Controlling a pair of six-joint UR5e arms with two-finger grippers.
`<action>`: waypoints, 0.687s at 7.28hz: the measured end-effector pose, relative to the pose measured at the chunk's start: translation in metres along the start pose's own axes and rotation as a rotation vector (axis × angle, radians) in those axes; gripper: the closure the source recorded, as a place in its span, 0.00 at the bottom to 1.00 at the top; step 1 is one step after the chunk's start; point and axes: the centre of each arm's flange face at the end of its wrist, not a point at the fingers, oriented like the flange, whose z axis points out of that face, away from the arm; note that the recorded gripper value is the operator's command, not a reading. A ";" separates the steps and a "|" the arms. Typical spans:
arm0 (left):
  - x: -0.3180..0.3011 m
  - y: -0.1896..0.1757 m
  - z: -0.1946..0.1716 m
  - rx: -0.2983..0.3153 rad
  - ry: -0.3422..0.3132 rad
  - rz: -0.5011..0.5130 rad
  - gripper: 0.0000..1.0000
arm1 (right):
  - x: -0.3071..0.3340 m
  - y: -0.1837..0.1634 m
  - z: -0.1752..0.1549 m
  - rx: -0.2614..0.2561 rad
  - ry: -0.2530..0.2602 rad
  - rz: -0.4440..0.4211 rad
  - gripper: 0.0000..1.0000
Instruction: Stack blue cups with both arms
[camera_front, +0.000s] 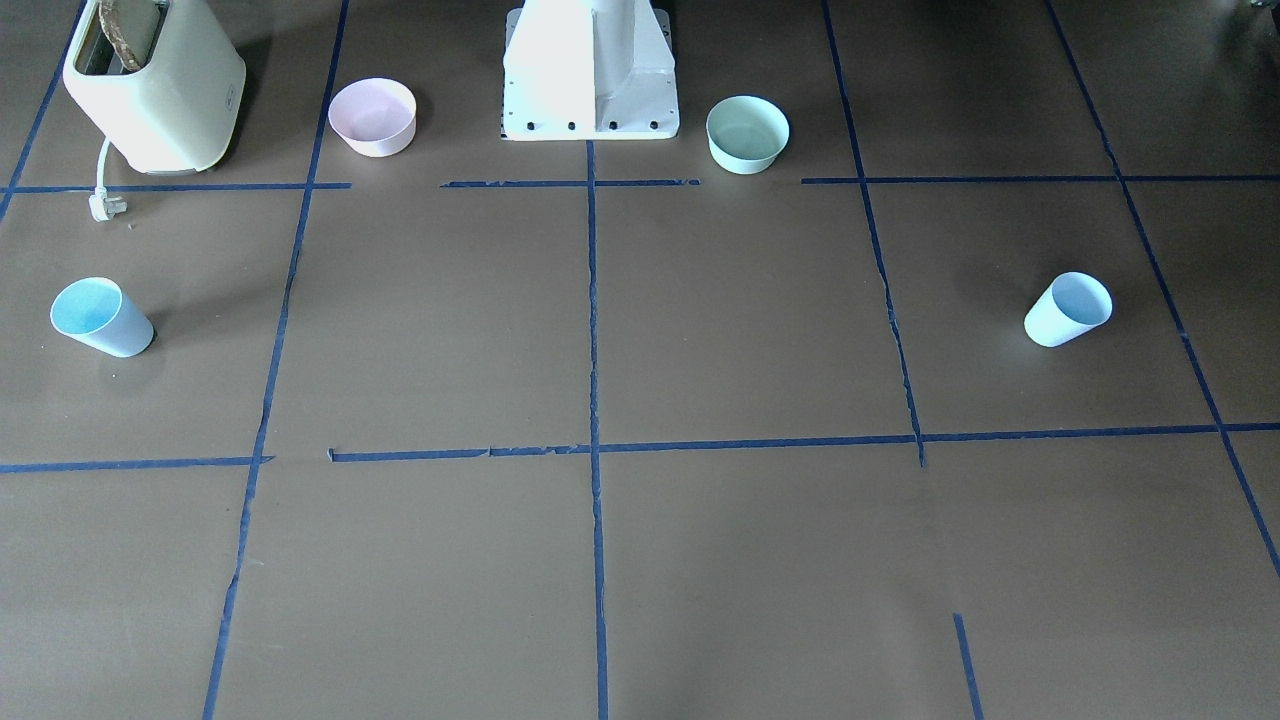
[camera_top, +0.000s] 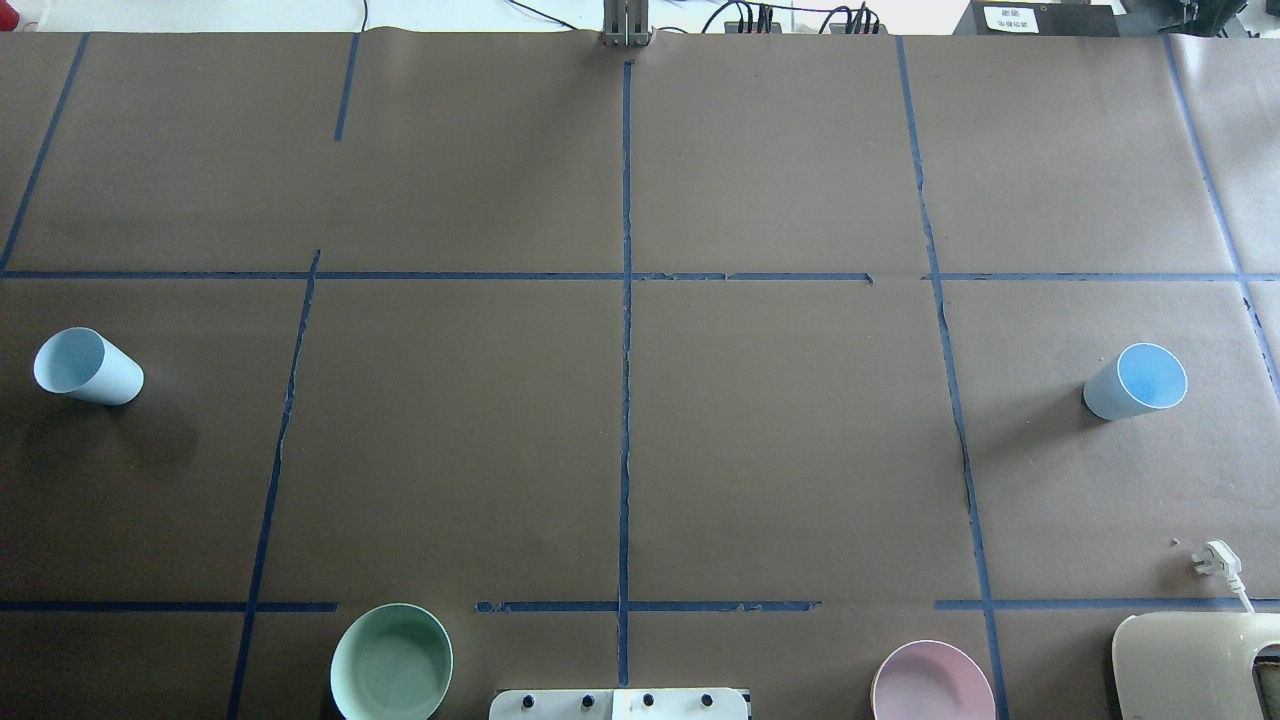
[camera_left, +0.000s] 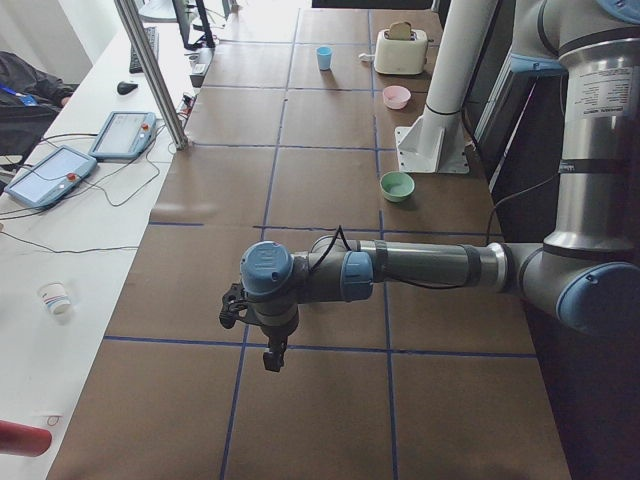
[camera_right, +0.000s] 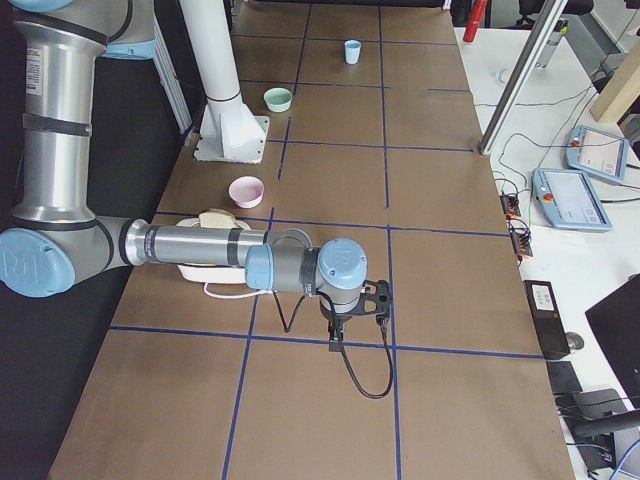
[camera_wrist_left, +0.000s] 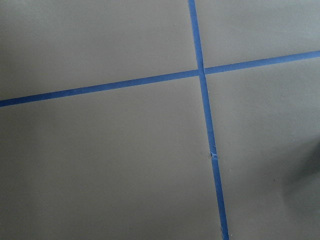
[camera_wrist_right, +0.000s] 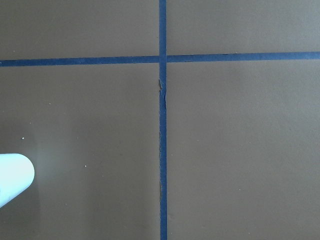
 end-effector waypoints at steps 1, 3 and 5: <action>0.001 -0.001 0.000 0.000 -0.001 0.003 0.00 | -0.002 -0.001 -0.002 0.004 0.000 -0.004 0.00; 0.004 -0.002 0.001 -0.002 0.000 0.003 0.00 | -0.009 -0.013 -0.008 0.018 0.001 -0.021 0.00; 0.012 -0.006 -0.007 0.012 -0.007 0.022 0.00 | -0.020 -0.031 -0.018 0.041 0.000 -0.047 0.00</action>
